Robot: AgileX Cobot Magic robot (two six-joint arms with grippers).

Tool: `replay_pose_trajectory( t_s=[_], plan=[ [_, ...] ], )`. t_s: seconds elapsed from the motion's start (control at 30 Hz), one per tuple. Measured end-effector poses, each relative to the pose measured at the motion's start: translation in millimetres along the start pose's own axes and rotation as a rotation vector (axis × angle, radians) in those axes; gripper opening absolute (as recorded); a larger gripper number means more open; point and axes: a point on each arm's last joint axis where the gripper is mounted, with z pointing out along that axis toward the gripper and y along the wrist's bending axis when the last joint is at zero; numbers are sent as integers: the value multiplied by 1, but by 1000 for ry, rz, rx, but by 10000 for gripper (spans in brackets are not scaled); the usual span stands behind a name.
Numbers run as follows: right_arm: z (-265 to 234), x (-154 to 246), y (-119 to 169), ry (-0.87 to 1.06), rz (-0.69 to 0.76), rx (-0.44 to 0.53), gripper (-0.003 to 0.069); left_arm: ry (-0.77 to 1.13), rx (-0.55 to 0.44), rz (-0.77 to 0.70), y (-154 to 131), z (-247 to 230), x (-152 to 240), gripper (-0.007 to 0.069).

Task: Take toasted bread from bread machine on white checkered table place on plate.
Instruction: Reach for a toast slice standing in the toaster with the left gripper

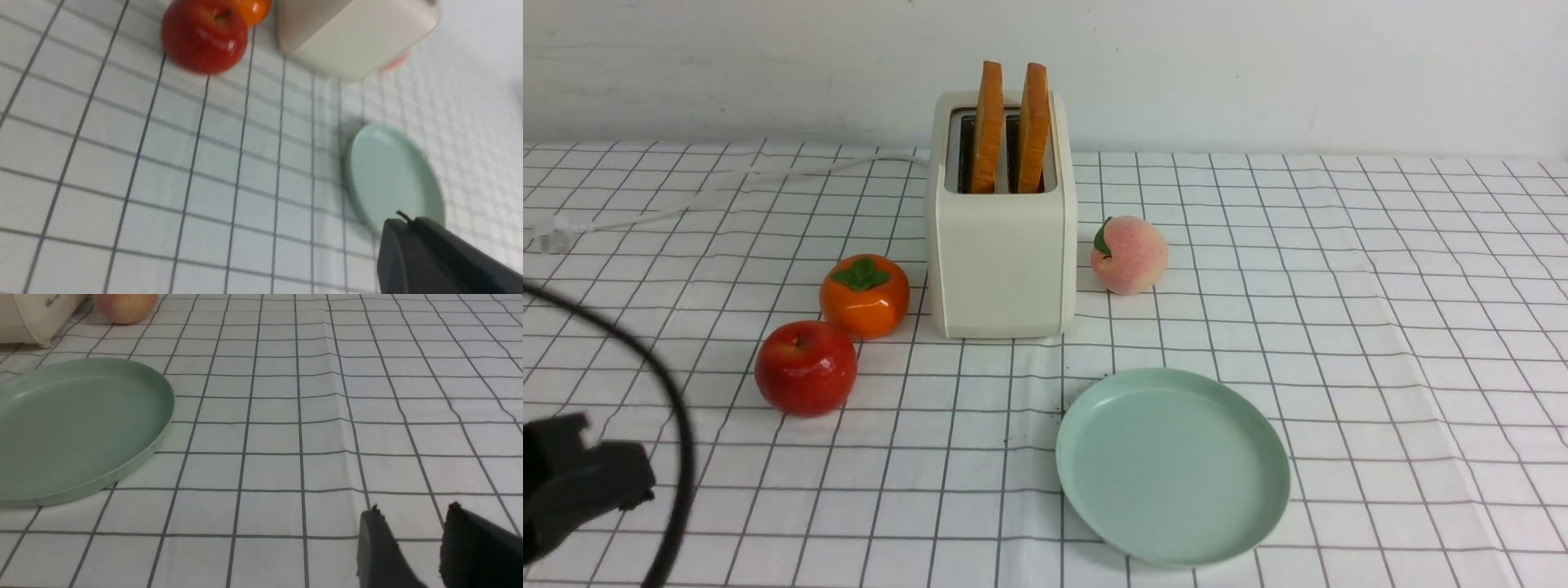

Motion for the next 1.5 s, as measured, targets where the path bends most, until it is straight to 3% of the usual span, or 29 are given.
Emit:
replay_pose_trajectory(
  t_s=[0.2, 0.3, 0.37, 0.6, 0.7, 0.73, 0.93, 1.07, 1.5],
  plan=[
    [0, 0, 0, 0, 0, 0, 240, 149, -19, 82, -27, 50, -63, -13],
    [0, 0, 0, 0, 0, 0, 240, 190, 20, 188, -58, 76, -82, -13],
    [0, 0, 0, 0, 0, 0, 240, 182, 35, 297, -97, 93, -95, -13],
    [0, 0, 0, 0, 0, 0, 240, 60, -44, 409, -163, 134, -136, -11],
    [0, 0, 0, 0, 0, 0, 240, 56, -44, 440, -182, 156, -144, 34],
    [0, 0, 0, 0, 0, 0, 240, 54, -47, 444, -182, 162, -143, 45],
    [0, 0, 0, 0, 0, 0, 240, -4, -78, 492, -195, 212, -158, 284],
    [0, 0, 0, 0, 0, 0, 240, -61, -92, 526, -195, 235, -163, 379],
    [0, 0, 0, 0, 0, 0, 240, -153, -153, 581, -184, 273, -163, 362]
  ],
)
